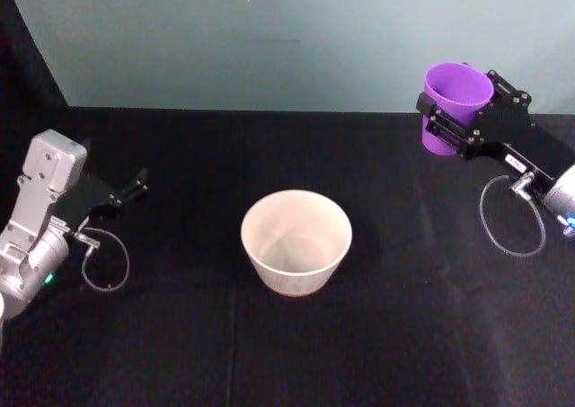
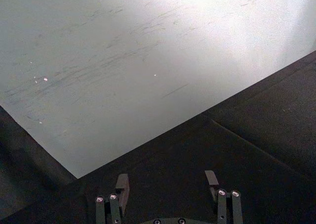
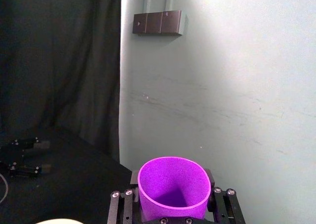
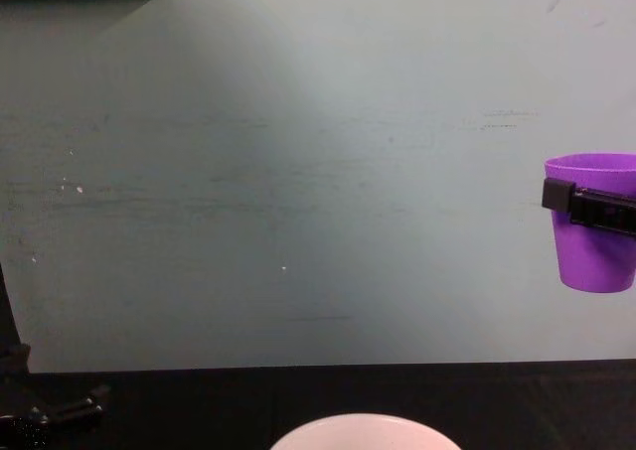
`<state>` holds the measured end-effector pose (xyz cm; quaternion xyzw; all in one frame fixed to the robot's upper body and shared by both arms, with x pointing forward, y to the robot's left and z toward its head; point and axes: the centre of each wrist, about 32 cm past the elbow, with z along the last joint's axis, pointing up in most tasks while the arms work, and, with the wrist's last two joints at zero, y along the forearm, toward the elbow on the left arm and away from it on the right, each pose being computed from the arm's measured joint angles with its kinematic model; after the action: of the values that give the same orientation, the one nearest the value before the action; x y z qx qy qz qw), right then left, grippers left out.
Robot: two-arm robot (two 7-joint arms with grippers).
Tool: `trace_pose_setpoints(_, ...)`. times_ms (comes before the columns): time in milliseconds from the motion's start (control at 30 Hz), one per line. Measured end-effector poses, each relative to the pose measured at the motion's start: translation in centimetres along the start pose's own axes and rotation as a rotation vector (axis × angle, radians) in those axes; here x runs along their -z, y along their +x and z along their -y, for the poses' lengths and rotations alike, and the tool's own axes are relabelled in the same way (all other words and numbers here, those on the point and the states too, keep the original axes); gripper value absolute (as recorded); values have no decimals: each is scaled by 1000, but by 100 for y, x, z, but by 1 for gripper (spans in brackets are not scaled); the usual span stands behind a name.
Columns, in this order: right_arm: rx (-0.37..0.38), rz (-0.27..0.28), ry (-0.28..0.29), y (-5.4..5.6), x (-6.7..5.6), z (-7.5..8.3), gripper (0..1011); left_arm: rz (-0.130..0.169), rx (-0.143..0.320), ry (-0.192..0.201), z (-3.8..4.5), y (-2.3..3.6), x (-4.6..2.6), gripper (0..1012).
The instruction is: Pick up the cup and pour the mung beans from the cup into the bowl.
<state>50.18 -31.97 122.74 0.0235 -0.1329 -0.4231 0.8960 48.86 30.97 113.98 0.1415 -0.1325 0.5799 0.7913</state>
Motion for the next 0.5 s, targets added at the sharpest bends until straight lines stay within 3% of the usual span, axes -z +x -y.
trace_pose_setpoints(500,0,0,0,0,0,0,735,0,0,0,0,0,0,1000)
